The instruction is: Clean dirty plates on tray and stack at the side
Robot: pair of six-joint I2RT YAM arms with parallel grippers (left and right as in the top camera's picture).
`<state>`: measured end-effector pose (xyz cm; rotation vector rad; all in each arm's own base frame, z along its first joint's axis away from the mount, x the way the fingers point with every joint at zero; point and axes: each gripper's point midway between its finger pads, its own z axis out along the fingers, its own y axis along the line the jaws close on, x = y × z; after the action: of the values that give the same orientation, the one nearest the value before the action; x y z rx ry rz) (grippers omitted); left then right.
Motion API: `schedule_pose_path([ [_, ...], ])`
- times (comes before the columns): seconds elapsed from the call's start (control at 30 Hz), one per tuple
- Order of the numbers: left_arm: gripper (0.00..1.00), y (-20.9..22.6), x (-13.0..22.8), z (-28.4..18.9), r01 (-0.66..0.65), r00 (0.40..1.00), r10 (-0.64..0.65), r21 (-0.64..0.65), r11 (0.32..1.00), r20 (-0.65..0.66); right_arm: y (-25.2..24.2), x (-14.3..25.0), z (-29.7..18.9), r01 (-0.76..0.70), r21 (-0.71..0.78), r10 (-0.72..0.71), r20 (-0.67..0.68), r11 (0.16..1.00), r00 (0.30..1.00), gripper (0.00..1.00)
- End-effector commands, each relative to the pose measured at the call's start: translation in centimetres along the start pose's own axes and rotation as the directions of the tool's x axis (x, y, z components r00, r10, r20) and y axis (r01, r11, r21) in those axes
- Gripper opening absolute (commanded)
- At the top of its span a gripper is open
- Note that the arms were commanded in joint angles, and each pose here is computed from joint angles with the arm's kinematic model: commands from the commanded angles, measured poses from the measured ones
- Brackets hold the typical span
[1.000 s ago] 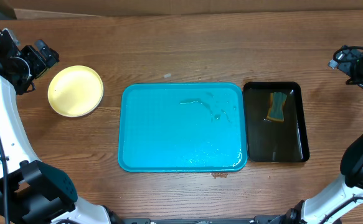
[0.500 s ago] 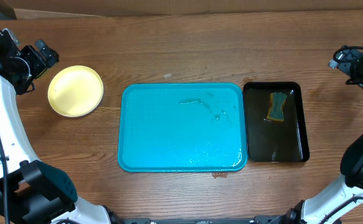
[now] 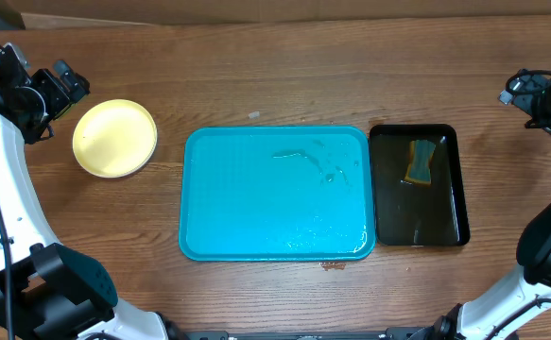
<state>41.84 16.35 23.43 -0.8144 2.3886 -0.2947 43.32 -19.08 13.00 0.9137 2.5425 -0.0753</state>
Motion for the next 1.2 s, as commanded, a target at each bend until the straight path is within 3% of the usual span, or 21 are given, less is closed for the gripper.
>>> schedule_pose_path([
  [0.0, 1.0, -0.1, -0.1, 0.2, -0.016, 1.0, 0.016, 0.005, 1.0, -0.001, 0.5, -1.0, -1.2, 0.0, -0.02, 0.0, 0.039, 1.0, 0.999, 1.0],
  [0.13, 1.0, -0.1, -0.1, 0.2, -0.016, 1.0, 0.016, 0.005, 1.0, -0.001, 1.1, -0.9, -1.2, -0.004, -0.056, 0.006, 0.029, 0.998, 1.0, 1.0],
  [0.27, 1.0, -0.2, -0.1, 0.2, -0.017, 1.0, 0.017, 0.006, 1.0, -0.001, 6.0, 2.8, -2.5, -0.063, -0.348, 0.007, -0.158, 0.935, 0.987, 1.0],
  [0.3, 1.0, -0.2, -0.1, 0.2, -0.017, 1.0, 0.017, 0.005, 1.0, -0.001, 7.1, 3.4, -3.0, -0.076, -0.41, -0.004, -0.191, 0.909, 0.982, 0.88],
  [0.37, 1.0, -0.1, -0.1, 0.2, -0.016, 1.0, 0.016, 0.005, 1.0, -0.001, 9.1, 5.3, -4.3, -0.085, -0.511, -0.06, -0.261, 0.855, 0.964, 0.24],
  [0.4, 0.99, -0.1, -0.1, 0.2, -0.016, 1.0, 0.016, 0.005, 1.0, -0.001, 9.5, 6.4, -4.6, -0.093, -0.508, -0.074, -0.3, 0.856, 0.951, 0.07],
  [0.43, 1.0, -0.1, -0.1, 0.2, -0.016, 1.0, 0.016, 0.005, 1.0, -0.001, 9.8, 7.7, -4.7, -0.093, -0.488, -0.089, -0.337, 0.868, 0.937, 0.04],
  [0.6, 1.0, -0.2, -0.1, 0.2, -0.017, 1.0, 0.017, 0.006, 1.0, -0.001, 10.2, 12.8, -4.2, 0.024, -0.336, -0.176, -0.43, 0.941, 0.885, 0.04],
  [0.77, 1.0, -0.2, -0.1, 0.2, -0.017, 1.0, 0.017, 0.005, 1.0, -0.001, 12.9, 17.4, -3.6, 0.154, -0.318, -0.294, -0.458, 0.935, 0.839, 0.04],
  [0.93, 1.0, -0.2, -0.1, 0.2, -0.017, 1.0, 0.017, 0.005, 1.0, -0.001, 14.1, 19.6, -2.1, 0.226, -0.214, -0.299, -0.428, 0.95, 0.853, 0.04],
  [1.17, 1.0, -0.2, -0.1, 0.2, -0.017, 1.0, 0.017, 0.005, 1.0, -0.001, 16.7, 22.5, -0.6, 0.306, -0.244, -0.381, -0.371, 0.92, 0.847, 0.04],
])
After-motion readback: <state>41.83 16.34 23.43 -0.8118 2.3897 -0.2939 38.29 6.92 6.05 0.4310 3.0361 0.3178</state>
